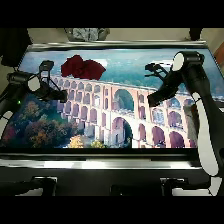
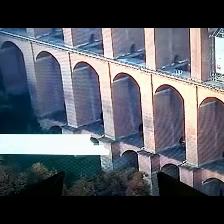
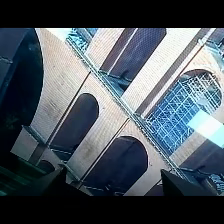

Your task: Fold the shirts.

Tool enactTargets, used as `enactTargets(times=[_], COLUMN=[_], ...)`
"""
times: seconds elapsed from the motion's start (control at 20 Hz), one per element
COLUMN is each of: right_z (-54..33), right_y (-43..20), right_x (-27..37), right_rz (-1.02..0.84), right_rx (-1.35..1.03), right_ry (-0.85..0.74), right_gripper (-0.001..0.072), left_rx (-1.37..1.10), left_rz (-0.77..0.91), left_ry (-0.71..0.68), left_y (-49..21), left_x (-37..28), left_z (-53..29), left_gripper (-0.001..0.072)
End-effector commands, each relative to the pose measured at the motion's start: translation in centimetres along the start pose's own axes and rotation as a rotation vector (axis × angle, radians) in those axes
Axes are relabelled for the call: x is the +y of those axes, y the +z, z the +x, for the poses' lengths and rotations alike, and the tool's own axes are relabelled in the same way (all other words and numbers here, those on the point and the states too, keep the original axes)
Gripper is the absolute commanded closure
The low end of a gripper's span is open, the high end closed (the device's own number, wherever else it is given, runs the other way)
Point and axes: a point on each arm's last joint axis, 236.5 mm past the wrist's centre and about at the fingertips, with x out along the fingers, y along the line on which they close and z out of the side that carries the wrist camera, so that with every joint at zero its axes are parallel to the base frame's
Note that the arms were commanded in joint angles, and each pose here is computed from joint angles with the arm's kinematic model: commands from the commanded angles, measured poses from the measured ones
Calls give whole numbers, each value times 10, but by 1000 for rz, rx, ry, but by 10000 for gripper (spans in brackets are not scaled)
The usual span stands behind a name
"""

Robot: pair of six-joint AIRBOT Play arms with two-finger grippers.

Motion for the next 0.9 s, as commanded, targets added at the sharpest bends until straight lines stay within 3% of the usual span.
enactTargets(times=[0.0,0.55,0.85], right_z=[0,0,-1], right_y=[0,12,17], right_x=[0,-5,-11], right_rz=[0,-8,-7], right_rx=[0,-49,-73], right_ry=[0,-23,-47], right_gripper=[19,18,18], left_rx=[-1,-3,-146], left_rz=[0,-1,-6], left_ry=[0,0,-25], left_y=[0,1,39], left_x=[0,0,-5], left_z=[0,0,15], left_gripper=[-13,-13,-13])
